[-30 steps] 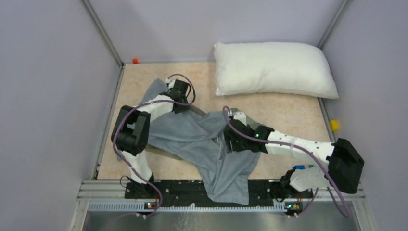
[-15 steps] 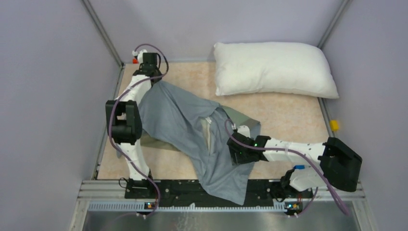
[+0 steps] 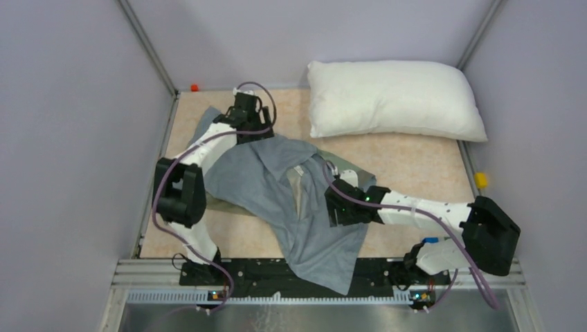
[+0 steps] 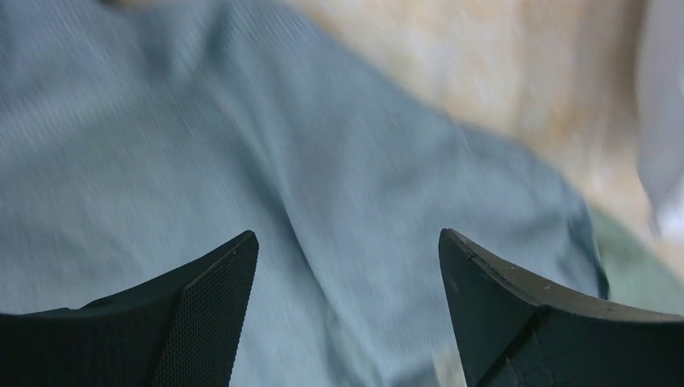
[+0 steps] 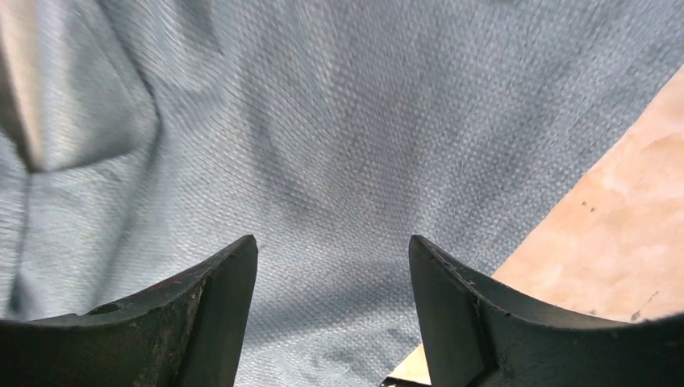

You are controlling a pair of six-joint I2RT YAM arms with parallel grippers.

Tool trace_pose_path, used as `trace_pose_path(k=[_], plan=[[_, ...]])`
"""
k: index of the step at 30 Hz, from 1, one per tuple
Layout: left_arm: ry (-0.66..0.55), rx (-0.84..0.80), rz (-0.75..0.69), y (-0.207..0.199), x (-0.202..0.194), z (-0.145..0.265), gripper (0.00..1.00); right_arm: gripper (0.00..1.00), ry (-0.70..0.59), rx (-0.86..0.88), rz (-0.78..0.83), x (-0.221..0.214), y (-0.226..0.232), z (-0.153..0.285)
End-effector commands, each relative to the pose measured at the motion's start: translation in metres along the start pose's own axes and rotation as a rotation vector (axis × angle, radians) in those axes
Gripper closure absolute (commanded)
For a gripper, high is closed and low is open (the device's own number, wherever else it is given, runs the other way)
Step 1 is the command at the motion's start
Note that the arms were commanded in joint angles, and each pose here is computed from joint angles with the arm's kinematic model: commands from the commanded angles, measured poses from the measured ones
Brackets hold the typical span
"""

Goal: Put the pillow into the pillowcase

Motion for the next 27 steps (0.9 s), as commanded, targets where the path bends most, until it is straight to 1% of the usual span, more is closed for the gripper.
trace_pose_path(k=[1, 5, 10, 15, 17, 18, 20, 23, 24, 26, 27], plan=[[0.003, -0.035, -0.127, -0.022, -0.048, 0.079, 0.12, 0.31, -0.129, 0.052, -0.054, 0.039, 0.003, 0.023], [0.098, -0.096, -0.178, -0.039, -0.112, 0.098, 0.17, 0.31, -0.201, 0.057, -0.132, 0.065, -0.012, 0.03], [0.208, -0.144, -0.255, -0.058, -0.162, 0.097, 0.21, 0.31, -0.286, 0.045, -0.156, 0.105, -0.022, 0.043], [0.267, -0.219, -0.278, -0.073, -0.181, 0.085, 0.21, 0.3, -0.384, 0.03, -0.161, 0.16, -0.024, 0.049], [0.278, -0.219, -0.287, -0.074, -0.185, 0.079, 0.26, 0.3, -0.425, 0.015, -0.141, 0.189, -0.023, 0.046], [0.289, -0.211, -0.293, -0.072, -0.187, 0.076, 0.33, 0.29, -0.44, 0.0, -0.123, 0.204, -0.021, 0.042], [0.315, -0.2, -0.308, -0.068, -0.193, 0.073, 0.54, 0.29, -0.468, -0.054, -0.059, 0.235, -0.018, 0.035], [0.321, -0.195, -0.316, -0.06, -0.199, 0.077, 0.83, 0.28, -0.456, -0.165, 0.001, 0.266, -0.023, 0.011], [0.308, -0.189, -0.315, -0.056, -0.197, 0.08, 0.9, 0.28, -0.475, -0.17, 0.01, 0.28, -0.023, 0.01], [0.287, -0.191, -0.303, -0.051, -0.193, 0.084, 1.0, 0.27, -0.517, -0.187, 0.028, 0.304, -0.025, 0.007], [0.282, -0.198, -0.299, -0.049, -0.191, 0.086, 1.0, 0.27, -0.535, -0.202, 0.033, 0.316, -0.025, 0.006]])
Point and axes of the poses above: each gripper's point midway between its finger pads, its own z axis back along the fingers, its own y axis along the line the jaws close on, x = y × z, the point moved 5 cm from there along z, back along the fingers, and after that the axes turned 1 degree about -z, right-handed, at the moved point
